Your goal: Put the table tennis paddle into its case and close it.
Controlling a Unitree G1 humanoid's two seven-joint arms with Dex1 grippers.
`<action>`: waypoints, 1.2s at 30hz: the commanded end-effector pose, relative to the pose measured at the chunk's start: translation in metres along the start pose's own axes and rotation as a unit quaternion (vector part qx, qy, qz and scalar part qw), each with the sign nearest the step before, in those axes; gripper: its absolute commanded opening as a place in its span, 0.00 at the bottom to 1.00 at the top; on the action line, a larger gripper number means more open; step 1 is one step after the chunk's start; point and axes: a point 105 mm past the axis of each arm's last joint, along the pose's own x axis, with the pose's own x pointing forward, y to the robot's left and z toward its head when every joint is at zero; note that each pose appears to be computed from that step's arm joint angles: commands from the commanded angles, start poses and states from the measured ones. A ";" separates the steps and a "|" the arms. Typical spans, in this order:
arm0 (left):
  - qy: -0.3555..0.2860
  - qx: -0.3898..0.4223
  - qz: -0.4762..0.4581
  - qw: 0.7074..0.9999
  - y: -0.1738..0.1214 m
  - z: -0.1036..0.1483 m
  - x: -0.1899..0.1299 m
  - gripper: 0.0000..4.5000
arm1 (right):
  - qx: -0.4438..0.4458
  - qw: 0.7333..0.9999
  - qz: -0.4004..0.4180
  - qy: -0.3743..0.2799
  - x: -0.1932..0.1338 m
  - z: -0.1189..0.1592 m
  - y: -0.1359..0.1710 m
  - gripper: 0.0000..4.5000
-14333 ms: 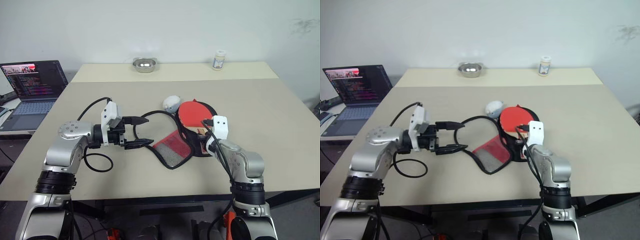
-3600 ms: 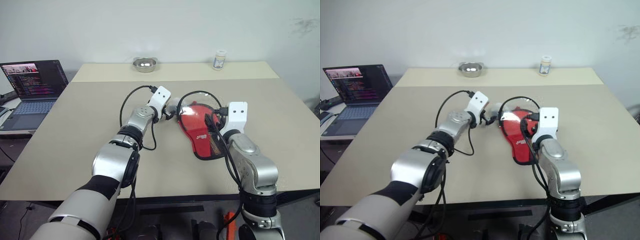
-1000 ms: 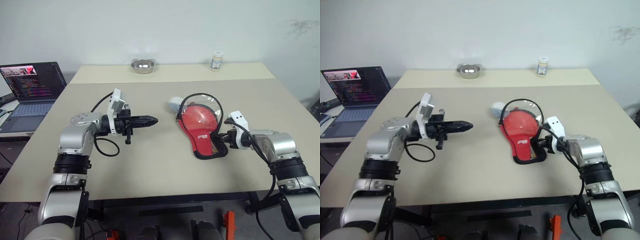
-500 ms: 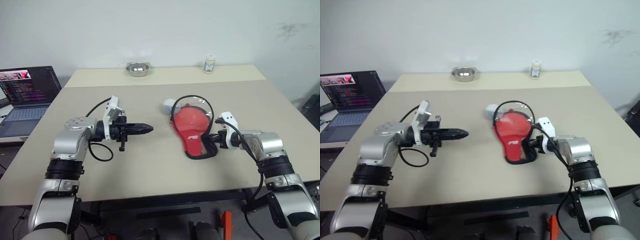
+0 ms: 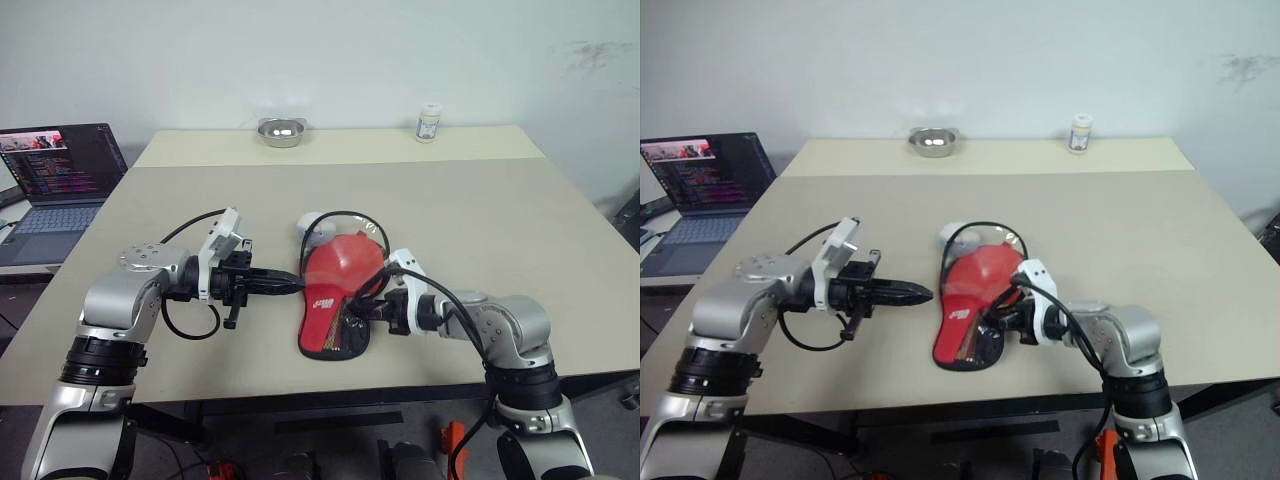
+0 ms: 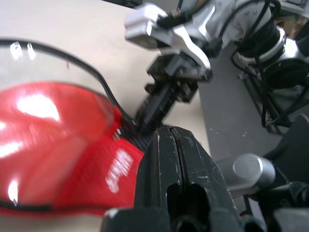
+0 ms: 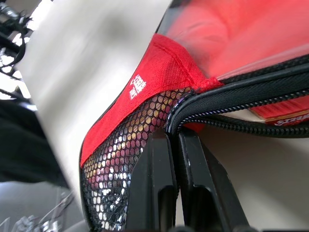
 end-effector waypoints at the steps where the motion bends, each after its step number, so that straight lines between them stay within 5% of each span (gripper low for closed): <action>1: 0.003 0.020 -0.010 1.000 -0.007 0.013 0.002 0.00 | -0.020 1.000 0.022 0.008 -0.008 -0.006 0.013 0.01; 25: -0.002 0.008 -0.004 1.000 -0.004 -0.003 0.001 0.00 | -0.018 0.997 -0.077 0.017 -0.040 -0.006 -0.028 0.01; 28: -0.004 0.009 -0.002 1.000 -0.003 -0.004 0.001 0.00 | -0.015 0.996 -0.085 0.011 -0.043 -0.006 -0.027 0.15; 36: -0.008 0.008 0.003 1.000 -0.003 -0.008 0.000 0.00 | -0.050 0.988 -0.140 0.029 -0.062 -0.013 -0.029 0.74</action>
